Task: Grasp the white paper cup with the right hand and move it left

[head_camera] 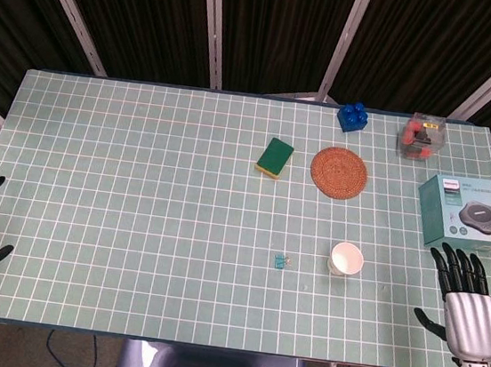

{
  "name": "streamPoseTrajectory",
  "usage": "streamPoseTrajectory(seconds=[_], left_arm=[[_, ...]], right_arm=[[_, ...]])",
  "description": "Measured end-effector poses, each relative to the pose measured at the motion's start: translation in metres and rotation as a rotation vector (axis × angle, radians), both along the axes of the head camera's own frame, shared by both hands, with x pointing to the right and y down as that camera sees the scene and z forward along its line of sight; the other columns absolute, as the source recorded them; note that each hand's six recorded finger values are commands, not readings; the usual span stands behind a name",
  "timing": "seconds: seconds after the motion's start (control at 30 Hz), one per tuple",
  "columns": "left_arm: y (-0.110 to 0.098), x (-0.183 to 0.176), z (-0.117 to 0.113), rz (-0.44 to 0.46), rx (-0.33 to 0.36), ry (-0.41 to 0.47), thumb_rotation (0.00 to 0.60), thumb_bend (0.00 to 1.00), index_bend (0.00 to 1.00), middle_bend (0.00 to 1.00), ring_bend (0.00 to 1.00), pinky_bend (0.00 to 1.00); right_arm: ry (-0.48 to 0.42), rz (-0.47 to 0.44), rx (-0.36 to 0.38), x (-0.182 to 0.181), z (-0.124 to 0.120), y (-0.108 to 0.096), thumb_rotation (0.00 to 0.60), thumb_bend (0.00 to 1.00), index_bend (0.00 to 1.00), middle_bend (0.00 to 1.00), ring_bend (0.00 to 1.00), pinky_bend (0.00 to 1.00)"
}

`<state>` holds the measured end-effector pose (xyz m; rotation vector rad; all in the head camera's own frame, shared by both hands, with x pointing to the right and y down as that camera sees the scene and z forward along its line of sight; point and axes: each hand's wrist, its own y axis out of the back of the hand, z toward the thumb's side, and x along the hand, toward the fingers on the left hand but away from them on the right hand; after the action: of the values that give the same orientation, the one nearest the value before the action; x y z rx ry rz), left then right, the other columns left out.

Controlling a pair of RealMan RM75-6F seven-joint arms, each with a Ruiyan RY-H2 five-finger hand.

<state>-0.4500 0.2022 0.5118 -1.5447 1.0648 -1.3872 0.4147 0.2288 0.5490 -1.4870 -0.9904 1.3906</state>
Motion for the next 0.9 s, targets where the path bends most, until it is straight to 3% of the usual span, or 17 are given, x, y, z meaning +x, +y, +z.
streamPoseTrajectory(seconds=[0.2, 0.4, 0.6, 0.9], left_arm=[[-0.001, 0.0, -0.001, 0.0, 0.0, 0.006, 0.6, 0.0, 0.0, 0.0, 0.0, 0.0], [-0.002, 0.004, 0.0, 0.015, 0.006, 0.0, 0.6, 0.0, 0.0, 0.0, 0.0, 0.0], [-0.004, 0.004, 0.008, 0.01, -0.016, -0.011, 0.6, 0.0, 0.0, 0.0, 0.0, 0.0], [-0.009, -0.004, 0.025, -0.023, -0.052, -0.058, 0.6, 0.0, 0.0, 0.0, 0.0, 0.0]], right_arm=[[-0.002, -0.016, -0.001, 0.0, 0.001, 0.0, 0.6, 0.0, 0.0, 0.0, 0.0, 0.0], [0.012, -0.11, -0.02, -0.02, 0.008, -0.001, 0.6, 0.0, 0.0, 0.0, 0.0, 0.0], [0.101, -0.318, -0.068, -0.061, 0.027, -0.007, 0.6, 0.0, 0.0, 0.0, 0.0, 0.0], [0.4, -0.676, -0.132, -0.122, 0.074, -0.012, 0.6, 0.0, 0.0, 0.0, 0.0, 0.0]])
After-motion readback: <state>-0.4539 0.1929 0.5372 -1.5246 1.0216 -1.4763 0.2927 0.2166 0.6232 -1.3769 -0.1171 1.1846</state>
